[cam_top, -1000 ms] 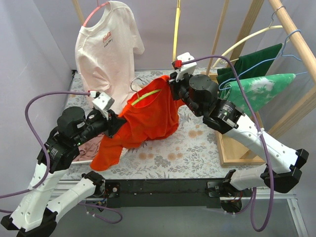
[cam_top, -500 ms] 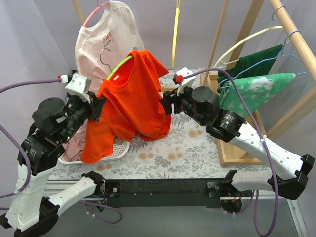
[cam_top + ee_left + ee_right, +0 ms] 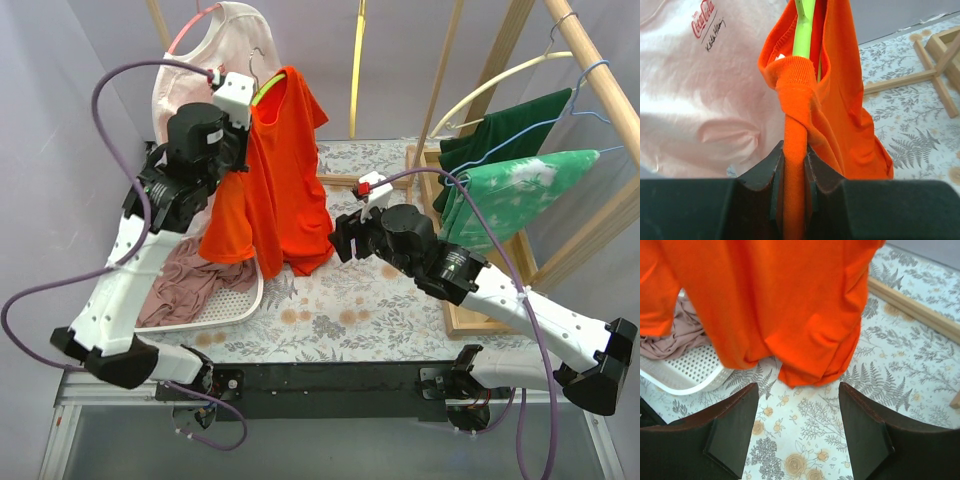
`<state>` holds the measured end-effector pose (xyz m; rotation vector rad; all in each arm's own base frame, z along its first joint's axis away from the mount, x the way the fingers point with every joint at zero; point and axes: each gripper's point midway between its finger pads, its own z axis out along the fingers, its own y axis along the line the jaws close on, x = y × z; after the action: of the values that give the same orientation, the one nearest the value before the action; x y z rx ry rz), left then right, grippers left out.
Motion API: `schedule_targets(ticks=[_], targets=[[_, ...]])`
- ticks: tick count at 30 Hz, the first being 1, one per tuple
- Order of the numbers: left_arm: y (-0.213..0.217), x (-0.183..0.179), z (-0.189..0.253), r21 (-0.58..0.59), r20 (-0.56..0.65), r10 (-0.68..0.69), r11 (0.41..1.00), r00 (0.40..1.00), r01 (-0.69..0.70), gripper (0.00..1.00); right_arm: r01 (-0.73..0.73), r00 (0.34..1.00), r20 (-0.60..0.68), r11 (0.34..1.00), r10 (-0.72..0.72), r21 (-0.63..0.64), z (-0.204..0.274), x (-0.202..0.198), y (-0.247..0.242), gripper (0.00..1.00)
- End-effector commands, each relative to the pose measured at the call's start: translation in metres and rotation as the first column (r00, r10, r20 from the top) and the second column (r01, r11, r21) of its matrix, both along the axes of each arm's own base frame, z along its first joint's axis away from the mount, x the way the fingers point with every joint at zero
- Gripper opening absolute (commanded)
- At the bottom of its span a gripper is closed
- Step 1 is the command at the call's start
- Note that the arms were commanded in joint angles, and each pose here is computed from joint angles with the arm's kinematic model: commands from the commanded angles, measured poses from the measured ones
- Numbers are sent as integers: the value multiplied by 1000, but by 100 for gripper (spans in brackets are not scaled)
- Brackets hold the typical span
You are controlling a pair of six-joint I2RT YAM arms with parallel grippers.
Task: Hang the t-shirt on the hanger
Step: Place the T-shirt on the hanger, then place the hanger at the clothesline.
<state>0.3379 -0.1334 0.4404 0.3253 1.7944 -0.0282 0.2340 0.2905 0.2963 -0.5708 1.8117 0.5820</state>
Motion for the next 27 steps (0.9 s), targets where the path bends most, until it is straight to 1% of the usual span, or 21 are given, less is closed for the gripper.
schedule_targets(ticks=[1,4,8,12,21,27], targets=[[-3,23,76,-30,221,21,999,975,-15,0,-13,1000,-2,996,14,84,12,-7,2,73],[-10,40,81,-5,231,10,1000,973,-9,0,-7,1000,4,996,6,87,15,-8,-2,73],[-12,64,97,-12,275,1,1000,962,2,0,-13,1000,2,995,12,98,18,-10,-4,73],[-7,71,122,-37,343,2,999,939,11,0,-26,1000,-9,994,27,103,16,-15,-3,73],[2,93,139,-27,421,17,1000,907,-6,0,-42,999,-13,994,43,104,16,-17,-2,73],[3,109,140,-33,436,12,999,900,3,0,-47,999,-17,993,49,106,17,-18,-1,72]])
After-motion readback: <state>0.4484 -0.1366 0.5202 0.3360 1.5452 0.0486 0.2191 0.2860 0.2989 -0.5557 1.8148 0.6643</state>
